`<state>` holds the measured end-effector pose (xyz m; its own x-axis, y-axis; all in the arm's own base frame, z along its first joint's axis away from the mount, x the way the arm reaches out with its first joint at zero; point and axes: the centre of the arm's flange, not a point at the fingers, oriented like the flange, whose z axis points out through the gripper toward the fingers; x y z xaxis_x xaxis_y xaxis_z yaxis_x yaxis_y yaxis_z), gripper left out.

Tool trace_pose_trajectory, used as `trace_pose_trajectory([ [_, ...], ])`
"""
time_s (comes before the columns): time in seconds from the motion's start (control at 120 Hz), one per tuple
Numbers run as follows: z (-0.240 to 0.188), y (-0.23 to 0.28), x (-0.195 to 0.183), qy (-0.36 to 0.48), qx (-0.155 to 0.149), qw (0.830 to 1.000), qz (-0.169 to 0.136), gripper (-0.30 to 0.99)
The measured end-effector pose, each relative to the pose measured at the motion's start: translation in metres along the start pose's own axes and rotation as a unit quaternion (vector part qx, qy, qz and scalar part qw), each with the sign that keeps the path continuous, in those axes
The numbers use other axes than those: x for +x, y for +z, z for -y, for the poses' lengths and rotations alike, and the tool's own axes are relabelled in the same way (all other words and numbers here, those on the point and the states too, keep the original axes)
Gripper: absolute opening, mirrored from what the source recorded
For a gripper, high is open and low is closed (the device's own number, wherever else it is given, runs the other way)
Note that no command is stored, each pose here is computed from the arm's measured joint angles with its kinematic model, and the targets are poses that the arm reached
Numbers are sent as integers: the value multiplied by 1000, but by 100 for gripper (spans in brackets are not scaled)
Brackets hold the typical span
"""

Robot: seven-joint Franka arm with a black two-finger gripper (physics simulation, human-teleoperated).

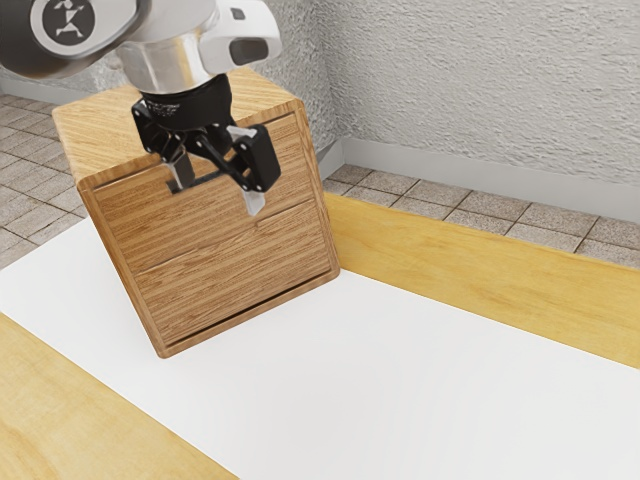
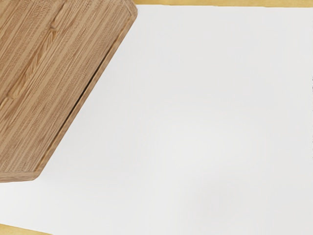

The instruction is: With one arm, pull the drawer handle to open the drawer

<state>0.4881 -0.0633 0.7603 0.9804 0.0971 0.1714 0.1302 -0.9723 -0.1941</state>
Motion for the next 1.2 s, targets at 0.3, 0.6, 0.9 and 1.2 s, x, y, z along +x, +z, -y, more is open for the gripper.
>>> trace_pose_trajectory([
  [0.3,-20,5,-8,16,8,1000,-14,69],
  [0.6,-42,13,-24,50,14,999,8,69],
  [0.9,-27,7,-54,189,15,982,-24,69],
  [1.2,10,44,-29,294,17,955,-29,69],
])
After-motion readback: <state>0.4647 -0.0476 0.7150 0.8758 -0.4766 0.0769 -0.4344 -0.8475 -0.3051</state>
